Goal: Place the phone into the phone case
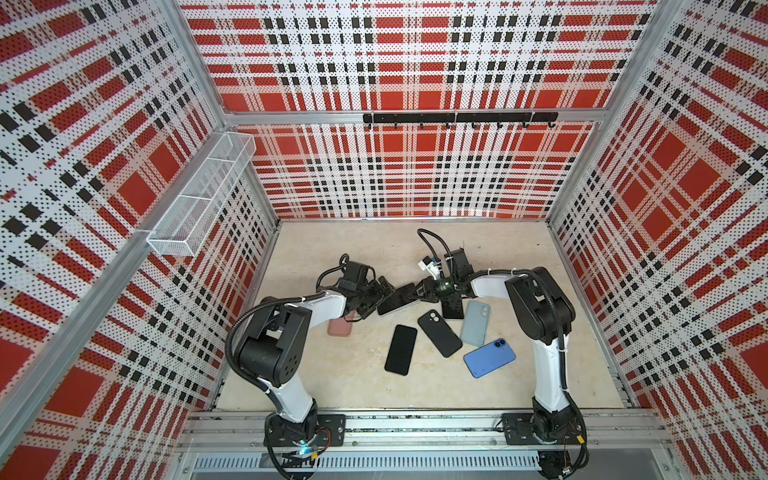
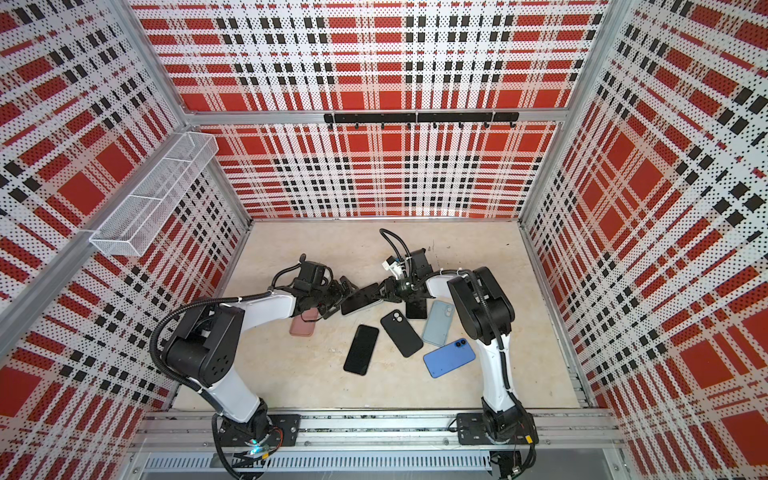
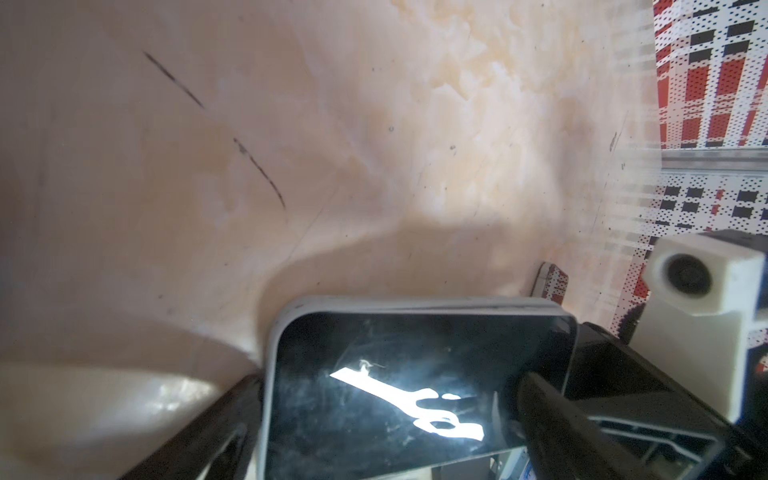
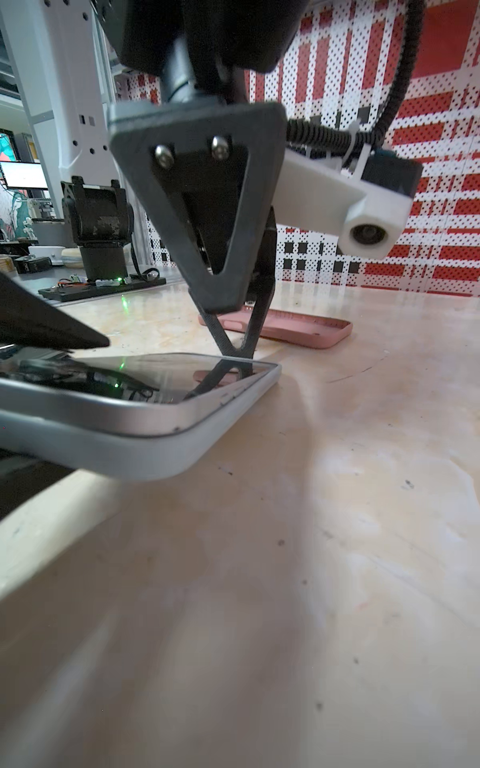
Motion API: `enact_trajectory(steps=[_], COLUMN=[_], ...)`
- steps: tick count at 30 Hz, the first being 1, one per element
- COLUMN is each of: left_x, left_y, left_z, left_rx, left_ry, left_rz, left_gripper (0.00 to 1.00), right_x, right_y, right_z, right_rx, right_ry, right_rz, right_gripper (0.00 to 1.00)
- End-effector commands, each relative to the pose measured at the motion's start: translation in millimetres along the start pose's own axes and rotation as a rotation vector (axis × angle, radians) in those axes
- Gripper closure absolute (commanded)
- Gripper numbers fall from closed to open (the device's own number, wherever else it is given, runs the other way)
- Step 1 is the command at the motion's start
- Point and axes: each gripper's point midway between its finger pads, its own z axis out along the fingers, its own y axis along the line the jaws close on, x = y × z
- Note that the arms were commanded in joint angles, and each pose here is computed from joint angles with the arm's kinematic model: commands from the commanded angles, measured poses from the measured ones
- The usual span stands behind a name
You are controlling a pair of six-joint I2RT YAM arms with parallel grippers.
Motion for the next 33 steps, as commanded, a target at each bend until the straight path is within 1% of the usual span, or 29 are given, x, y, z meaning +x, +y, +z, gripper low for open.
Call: enact_trajectory(steps=[1,8,19,21,27,33], left_x=[22,20,13,10,-7,-24], left_y=[33,32,25,22,6,-19], left_z=[13,13,10,8,-11,-44], left_rx=[-0.100,-0.095,-0.076,-0.067,-0.027,0.050], left_ry=[0.069,0.066,0.051,0.043,-0.021,-0.101], left_rz=[-0.040,-0.036,-0.033,-0.028,0.011,0.066], left_gripper=[0.02,0.02,0.02,0.02,0.00,0.00], right_x=[-24,-25,-23,-24,-31,-48], right_y=[37,32,25,26,46,67], right_z=[-16,-16,-17,-19,-31,-58], right_rx=[-0.082,-0.078,-0.023,-0.009,-0.021,-0.137], right_ry=[-0.085,-0.095,-0.094,-0.096,-0.134,-0.241], right_rz=[-0.111,-0.093,-0.095,-0.104,-0.167,-0.172], right_gripper=[0.65,0.74,0.94,0.96,1.00,1.00])
